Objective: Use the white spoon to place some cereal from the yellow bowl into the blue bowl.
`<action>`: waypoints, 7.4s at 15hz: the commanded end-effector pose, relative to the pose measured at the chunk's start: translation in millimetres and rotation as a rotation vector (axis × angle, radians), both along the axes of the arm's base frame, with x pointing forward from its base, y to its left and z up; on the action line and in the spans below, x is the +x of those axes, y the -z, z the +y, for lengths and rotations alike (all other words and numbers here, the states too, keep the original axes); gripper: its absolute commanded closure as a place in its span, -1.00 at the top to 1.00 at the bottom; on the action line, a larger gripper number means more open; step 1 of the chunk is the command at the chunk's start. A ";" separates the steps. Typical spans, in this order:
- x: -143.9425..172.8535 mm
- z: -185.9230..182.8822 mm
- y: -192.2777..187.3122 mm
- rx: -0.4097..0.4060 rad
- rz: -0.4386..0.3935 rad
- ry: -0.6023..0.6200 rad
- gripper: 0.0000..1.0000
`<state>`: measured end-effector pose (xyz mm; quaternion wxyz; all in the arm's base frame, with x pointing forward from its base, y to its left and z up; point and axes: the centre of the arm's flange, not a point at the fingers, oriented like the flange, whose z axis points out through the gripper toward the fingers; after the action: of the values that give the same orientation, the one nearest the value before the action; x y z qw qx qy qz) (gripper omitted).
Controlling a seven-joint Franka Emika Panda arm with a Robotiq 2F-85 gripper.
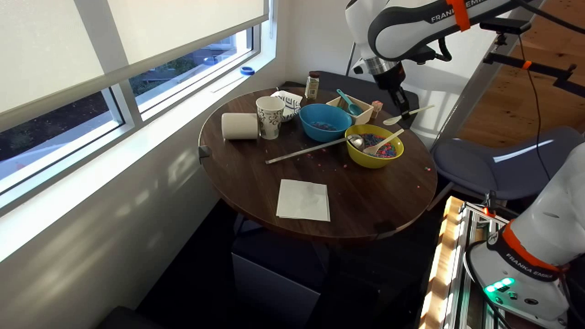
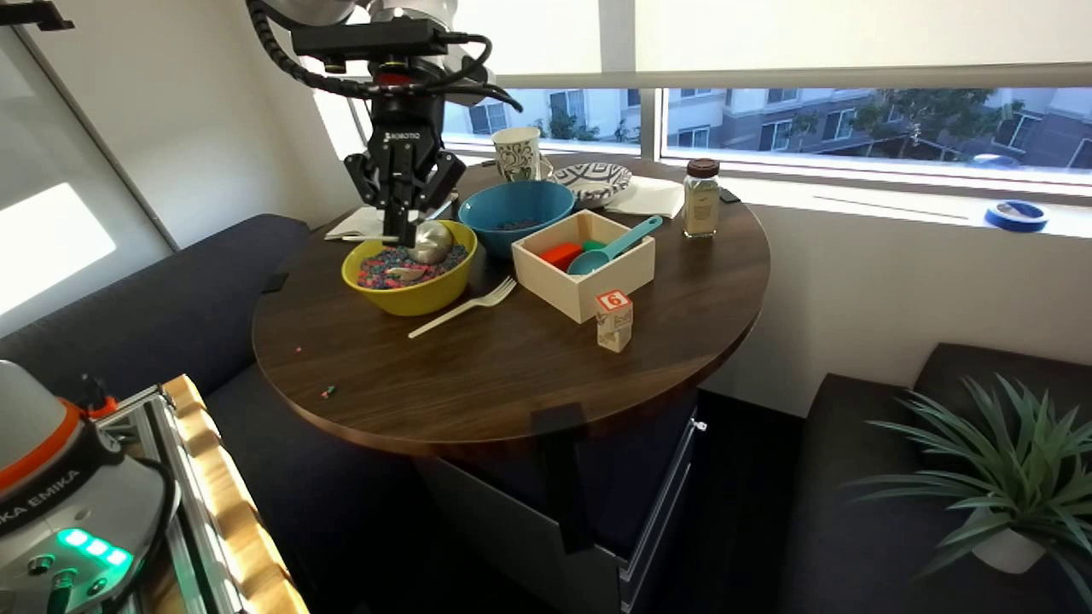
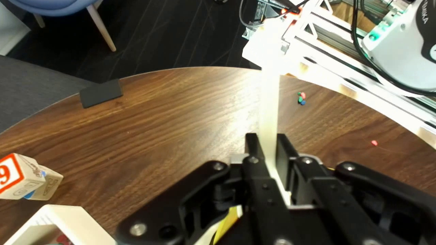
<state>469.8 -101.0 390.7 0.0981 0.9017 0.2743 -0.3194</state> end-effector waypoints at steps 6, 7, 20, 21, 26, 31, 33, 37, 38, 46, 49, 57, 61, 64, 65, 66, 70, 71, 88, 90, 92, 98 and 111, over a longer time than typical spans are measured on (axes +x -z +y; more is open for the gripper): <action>9.5 4.4 5.0 0.072 0.004 -0.011 -0.92; 14.2 4.4 10.3 0.066 0.025 -0.019 -0.92; 61.2 4.1 67.7 0.078 0.166 -0.096 -0.92; 64.0 5.6 69.7 0.079 0.178 -0.099 -0.92; 76.1 13.5 78.5 0.057 0.261 -0.097 -0.92; 89.1 33.5 94.0 0.020 0.311 -0.080 -0.92; 92.9 40.3 100.9 -0.007 0.325 -0.082 -0.92; 97.5 48.8 107.6 -0.080 0.333 -0.103 -0.92; 97.7 51.2 107.7 -0.088 0.339 -0.115 -0.92; 95.6 71.9 100.5 -0.091 0.320 -0.312 -0.92; 91.7 71.8 96.9 -0.077 0.330 -0.378 -0.92; 82.6 70.2 86.4 0.020 0.329 -0.592 -0.92; 81.4 71.8 80.8 0.061 0.305 -0.697 -0.92; 79.7 73.7 75.8 0.083 0.290 -0.757 -0.92; 79.5 73.9 74.5 0.089 0.286 -0.776 -0.92; 78.7 74.3 73.2 0.097 0.283 -0.792 -0.92; 76.1 73.9 69.6 0.108 0.260 -0.843 -0.92; 75.2 73.9 68.6 0.109 0.252 -0.854 -0.92; 52.8 57.8 41.1 0.121 0.040 -0.942 -0.92; 49.8 55.4 38.4 0.144 0.018 -0.954 -0.92; 47.7 52.9 36.0 0.161 -0.001 -0.965 -0.92; 43.8 53.2 25.2 0.245 -0.038 -0.996 -0.92; 38.7 50.6 -12.2 0.324 -0.124 -0.995 -0.92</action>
<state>517.9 -44.4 390.4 0.1191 0.6756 0.7100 -0.1590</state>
